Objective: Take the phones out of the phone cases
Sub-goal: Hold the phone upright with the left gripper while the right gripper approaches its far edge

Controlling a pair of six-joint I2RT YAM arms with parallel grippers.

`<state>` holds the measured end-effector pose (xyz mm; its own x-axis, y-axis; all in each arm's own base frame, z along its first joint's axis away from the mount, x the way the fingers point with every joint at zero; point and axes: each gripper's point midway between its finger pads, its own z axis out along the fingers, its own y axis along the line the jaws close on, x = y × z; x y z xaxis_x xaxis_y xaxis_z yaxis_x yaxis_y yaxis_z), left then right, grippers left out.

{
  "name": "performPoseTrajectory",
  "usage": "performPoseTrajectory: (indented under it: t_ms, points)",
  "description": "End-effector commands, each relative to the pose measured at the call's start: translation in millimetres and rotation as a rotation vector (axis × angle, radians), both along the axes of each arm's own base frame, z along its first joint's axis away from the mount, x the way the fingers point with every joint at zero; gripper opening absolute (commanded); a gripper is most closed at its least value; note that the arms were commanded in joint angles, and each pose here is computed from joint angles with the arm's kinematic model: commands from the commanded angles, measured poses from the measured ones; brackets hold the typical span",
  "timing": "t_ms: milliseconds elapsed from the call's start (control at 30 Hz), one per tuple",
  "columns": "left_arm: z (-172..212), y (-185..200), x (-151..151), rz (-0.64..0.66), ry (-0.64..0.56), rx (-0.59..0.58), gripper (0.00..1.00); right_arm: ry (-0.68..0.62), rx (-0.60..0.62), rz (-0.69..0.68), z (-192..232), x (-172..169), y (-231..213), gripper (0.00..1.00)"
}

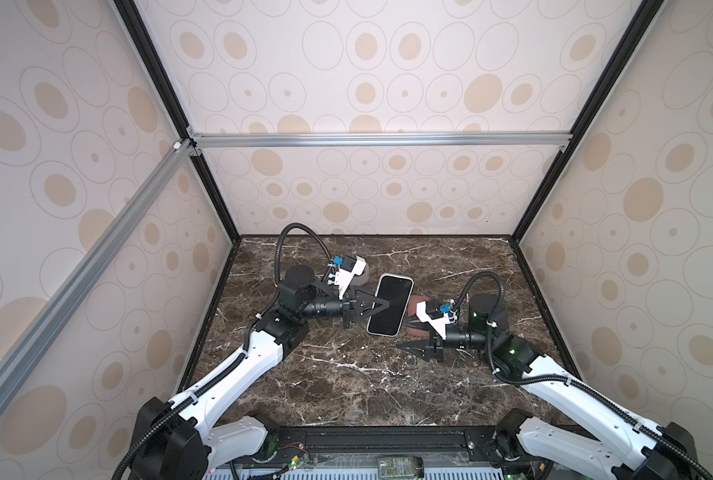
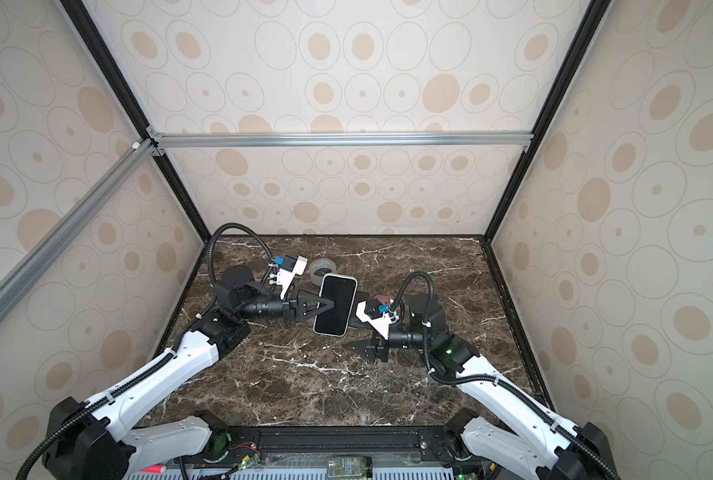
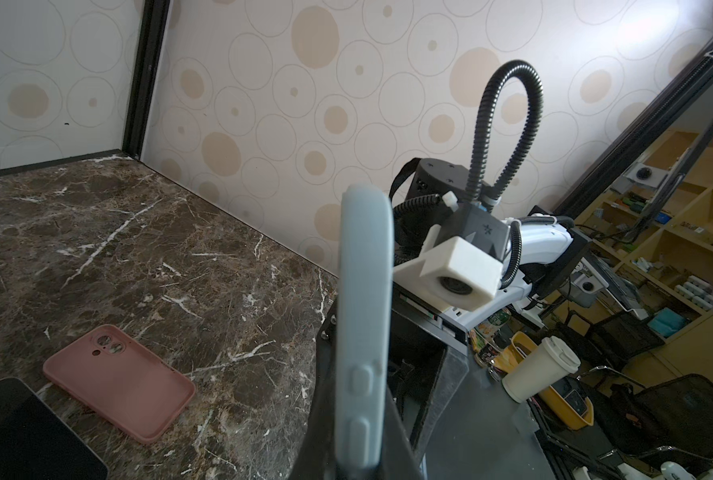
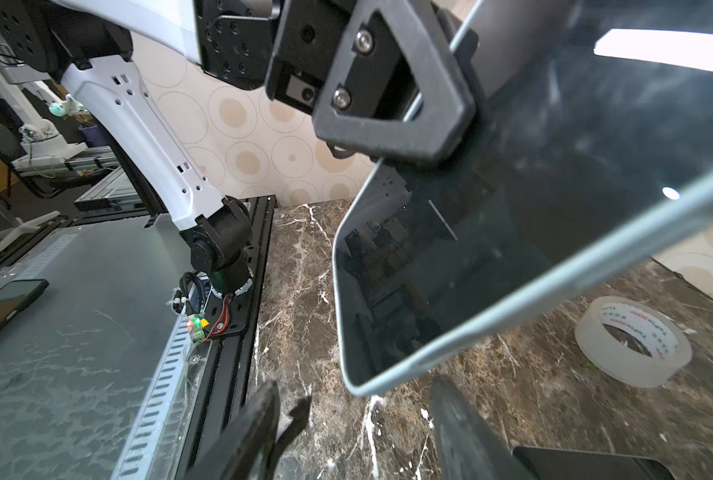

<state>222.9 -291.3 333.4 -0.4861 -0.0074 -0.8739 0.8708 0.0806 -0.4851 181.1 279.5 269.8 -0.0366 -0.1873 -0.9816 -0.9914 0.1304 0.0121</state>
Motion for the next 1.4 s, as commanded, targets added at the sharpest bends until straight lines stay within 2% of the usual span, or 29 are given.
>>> performPoseTrajectory:
  t_ms: [0, 233, 367, 600, 867, 1067, 1267, 1367]
  points:
    - [30, 2, -7, -0.038, -0.088, -0.059, 0.00, -0.055, 0.011, 0.094, 12, -9, 5, 0.55]
    - [32, 3, -6, -0.027, -0.091, -0.059, 0.00, -0.074, 0.001, 0.155, 8, -13, 10, 0.48]
    - [24, 2, 4, 0.018, -0.072, -0.021, 0.00, -0.110, -0.018, 0.175, 2, -17, 9, 0.44]
    - [24, 3, 7, 0.030, -0.070, -0.022, 0.00, -0.170, -0.013, 0.165, 2, -19, 5, 0.35]
    - [21, 2, 7, 0.019, -0.057, -0.032, 0.00, -0.154, -0.011, 0.171, 3, -17, 8, 0.30]
    - [19, 1, 7, 0.016, -0.049, -0.031, 0.00, -0.176, -0.007, 0.185, 6, -18, 10, 0.20]
    - [20, 0, 8, 0.009, -0.041, -0.035, 0.00, -0.188, -0.006, 0.192, 8, -18, 12, 0.18]
    - [21, 0, 5, -0.003, -0.043, -0.043, 0.00, -0.185, 0.006, 0.201, 11, -20, 13, 0.26]
